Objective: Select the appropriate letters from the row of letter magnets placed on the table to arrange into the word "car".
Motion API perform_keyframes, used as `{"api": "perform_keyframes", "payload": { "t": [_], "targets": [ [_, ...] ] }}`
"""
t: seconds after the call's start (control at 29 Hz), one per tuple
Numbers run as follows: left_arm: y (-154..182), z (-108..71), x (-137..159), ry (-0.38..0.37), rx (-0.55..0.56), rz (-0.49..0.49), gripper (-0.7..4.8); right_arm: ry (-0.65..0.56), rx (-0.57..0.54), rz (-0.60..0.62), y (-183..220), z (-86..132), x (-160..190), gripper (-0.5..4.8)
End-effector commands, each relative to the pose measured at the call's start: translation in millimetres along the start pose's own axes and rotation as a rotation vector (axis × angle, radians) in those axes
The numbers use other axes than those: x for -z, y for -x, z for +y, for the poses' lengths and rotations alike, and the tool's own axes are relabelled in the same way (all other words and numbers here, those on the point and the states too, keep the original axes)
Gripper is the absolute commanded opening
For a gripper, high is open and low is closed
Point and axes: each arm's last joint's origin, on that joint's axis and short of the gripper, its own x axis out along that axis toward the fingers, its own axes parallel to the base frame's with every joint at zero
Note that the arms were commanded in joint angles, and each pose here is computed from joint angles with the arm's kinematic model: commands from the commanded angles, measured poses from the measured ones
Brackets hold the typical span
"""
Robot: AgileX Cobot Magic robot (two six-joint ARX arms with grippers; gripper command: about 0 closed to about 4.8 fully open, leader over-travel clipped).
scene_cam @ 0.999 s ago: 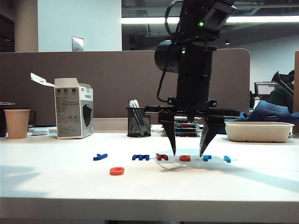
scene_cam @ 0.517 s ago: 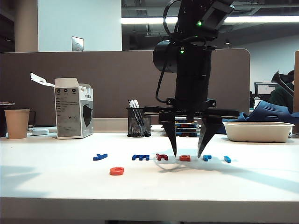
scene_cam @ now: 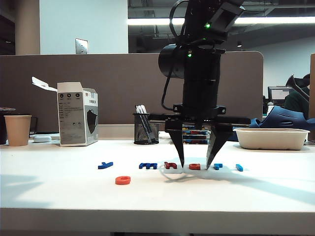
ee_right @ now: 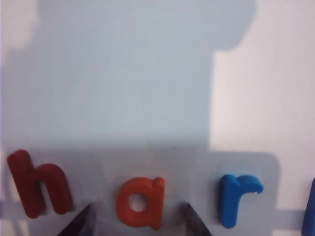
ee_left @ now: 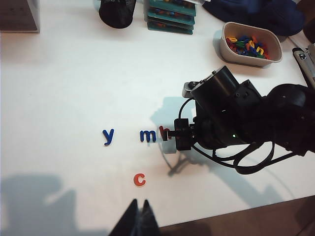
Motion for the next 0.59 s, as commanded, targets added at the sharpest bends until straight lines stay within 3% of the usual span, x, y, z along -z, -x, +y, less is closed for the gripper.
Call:
{"api": "perform_keyframes", "payload": {
  "t": [0.03, 0.59],
  "targets": [
    [1.2, -0.4, -1.3, 0.004, 0.009, -0.014, -0.05, -0.004, -0.009, -0.02, 1.7, 1.3, -1.5, 2.06],
    [1.1, -0.4, -1.3, 0.004, 0.009, -0.013, -0.05, -0.004, -0.008, -0.02, 1.7, 1.3, -1.5, 1.98]
  ]
}}
